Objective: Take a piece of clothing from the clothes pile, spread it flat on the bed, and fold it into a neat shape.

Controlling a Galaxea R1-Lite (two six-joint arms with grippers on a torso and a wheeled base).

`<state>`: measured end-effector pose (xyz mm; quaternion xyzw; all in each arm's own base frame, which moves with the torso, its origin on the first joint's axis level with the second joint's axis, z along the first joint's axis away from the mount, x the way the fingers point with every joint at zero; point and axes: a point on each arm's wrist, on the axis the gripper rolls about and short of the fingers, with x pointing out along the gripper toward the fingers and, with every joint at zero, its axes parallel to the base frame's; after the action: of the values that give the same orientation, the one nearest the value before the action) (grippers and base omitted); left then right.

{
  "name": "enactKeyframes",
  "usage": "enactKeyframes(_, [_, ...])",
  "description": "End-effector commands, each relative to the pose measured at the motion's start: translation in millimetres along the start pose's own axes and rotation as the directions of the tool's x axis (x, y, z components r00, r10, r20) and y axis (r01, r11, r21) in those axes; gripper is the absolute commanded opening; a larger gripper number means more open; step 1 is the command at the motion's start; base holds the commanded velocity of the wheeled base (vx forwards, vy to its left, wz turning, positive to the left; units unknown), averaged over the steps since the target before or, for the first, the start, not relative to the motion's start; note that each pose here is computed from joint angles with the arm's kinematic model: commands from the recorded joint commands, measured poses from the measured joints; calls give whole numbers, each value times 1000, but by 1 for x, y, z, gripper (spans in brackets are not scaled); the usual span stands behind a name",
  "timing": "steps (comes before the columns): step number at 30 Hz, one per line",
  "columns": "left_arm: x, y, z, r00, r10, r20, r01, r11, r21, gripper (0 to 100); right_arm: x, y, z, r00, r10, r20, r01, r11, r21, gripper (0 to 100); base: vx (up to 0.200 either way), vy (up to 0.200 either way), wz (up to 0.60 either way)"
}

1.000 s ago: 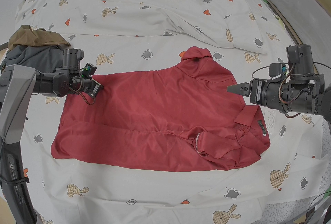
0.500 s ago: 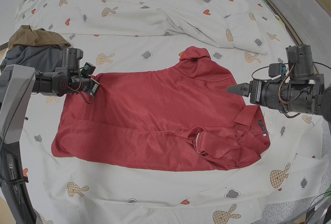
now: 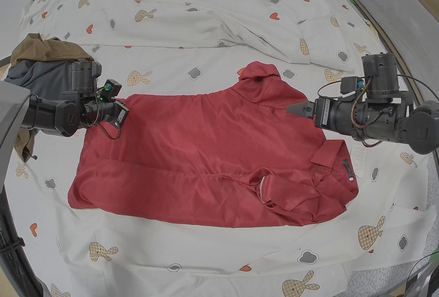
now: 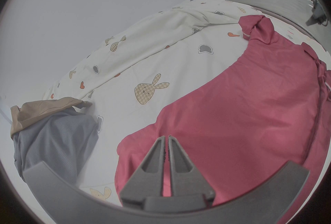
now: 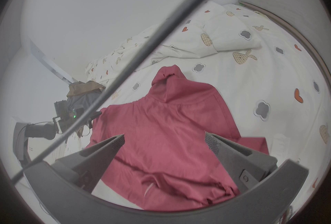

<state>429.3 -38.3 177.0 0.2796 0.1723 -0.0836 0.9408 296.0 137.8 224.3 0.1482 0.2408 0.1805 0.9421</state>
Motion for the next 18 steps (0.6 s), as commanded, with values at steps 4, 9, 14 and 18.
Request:
enactKeyframes(4, [-11,4,-4,1000,26,18,-26,1000,-4,0,66,-3,-6,1000,-30,5,30,1000,0,100,0,0,0])
enactKeyframes(9, [-13,13,-3,999,47,24,-47,999,-8,0,47,-2,-14,999,-36,-11,36,999,-4,100,0,0,0])
enactKeyframes(14, [-51,11,-2,999,30,28,-30,1000,-1,0,12,4,-10,1000,-3,20,3,1000,-8,100,0,0,0])
enactKeyframes(18, [-68,7,-7,1000,18,14,-18,999,35,0,-4,7,-4,998,14,53,-14,1000,-9,100,0,0,0])
